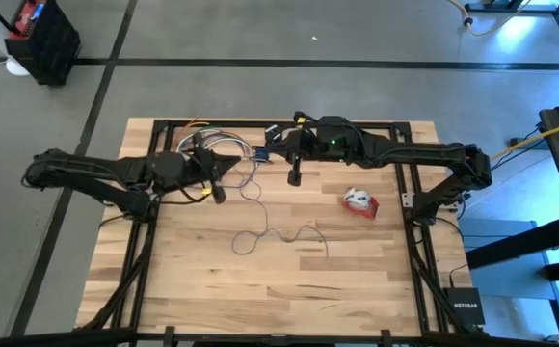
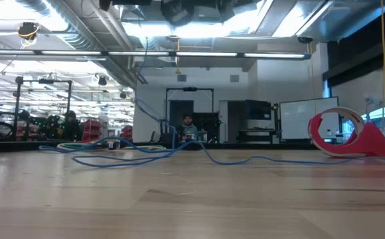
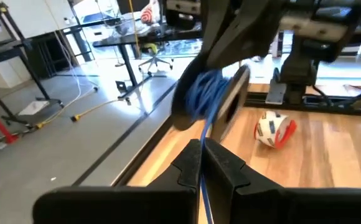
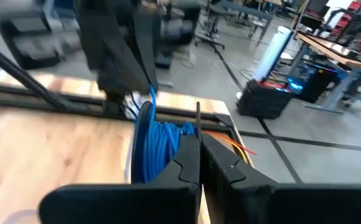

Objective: Coil cords
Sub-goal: Coil the blue wire onto the spool

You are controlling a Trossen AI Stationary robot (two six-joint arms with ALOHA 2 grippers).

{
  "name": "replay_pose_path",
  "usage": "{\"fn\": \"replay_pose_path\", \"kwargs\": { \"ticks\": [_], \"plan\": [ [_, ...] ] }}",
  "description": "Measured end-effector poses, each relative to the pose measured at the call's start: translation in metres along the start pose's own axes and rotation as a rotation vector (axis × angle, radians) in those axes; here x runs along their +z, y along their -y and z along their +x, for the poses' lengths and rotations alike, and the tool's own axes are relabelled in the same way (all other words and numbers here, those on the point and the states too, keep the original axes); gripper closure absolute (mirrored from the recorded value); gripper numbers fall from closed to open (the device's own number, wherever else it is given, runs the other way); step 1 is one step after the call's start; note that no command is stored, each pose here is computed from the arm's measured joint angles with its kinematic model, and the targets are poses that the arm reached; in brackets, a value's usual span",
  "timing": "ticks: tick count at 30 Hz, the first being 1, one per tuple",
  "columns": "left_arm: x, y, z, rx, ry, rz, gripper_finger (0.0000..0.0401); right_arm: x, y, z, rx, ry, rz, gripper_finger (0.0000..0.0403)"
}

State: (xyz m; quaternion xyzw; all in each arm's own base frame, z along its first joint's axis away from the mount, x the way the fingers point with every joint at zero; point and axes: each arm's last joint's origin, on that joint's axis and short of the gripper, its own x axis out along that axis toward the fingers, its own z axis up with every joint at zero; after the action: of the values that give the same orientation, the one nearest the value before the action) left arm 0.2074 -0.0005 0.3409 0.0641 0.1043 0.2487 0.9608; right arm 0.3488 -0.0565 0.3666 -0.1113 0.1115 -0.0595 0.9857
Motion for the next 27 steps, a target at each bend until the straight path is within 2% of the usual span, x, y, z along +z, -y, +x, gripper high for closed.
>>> {"fn": "replay_pose_path", "kwargs": {
  "ticks": [7, 15, 27],
  "plan": [
    [-0.011, 0.006, 0.02, 0.029, -0.07, 0.035, 0.0396, 0.011, 0.001, -0.004, 0.055, 0.101, 0.076, 0.0397],
    [-0.024, 0.019, 0.041, 0.033, -0.134, 0.111, 0.0396, 0.019, 0.002, -0.01, 0.053, 0.14, 0.071, 0.0398],
    [-0.032, 0.022, 0.047, 0.032, -0.177, 0.143, 0.0396, 0.036, 0.007, -0.033, 0.014, 0.205, 0.047, 0.0398]
  ]
}}
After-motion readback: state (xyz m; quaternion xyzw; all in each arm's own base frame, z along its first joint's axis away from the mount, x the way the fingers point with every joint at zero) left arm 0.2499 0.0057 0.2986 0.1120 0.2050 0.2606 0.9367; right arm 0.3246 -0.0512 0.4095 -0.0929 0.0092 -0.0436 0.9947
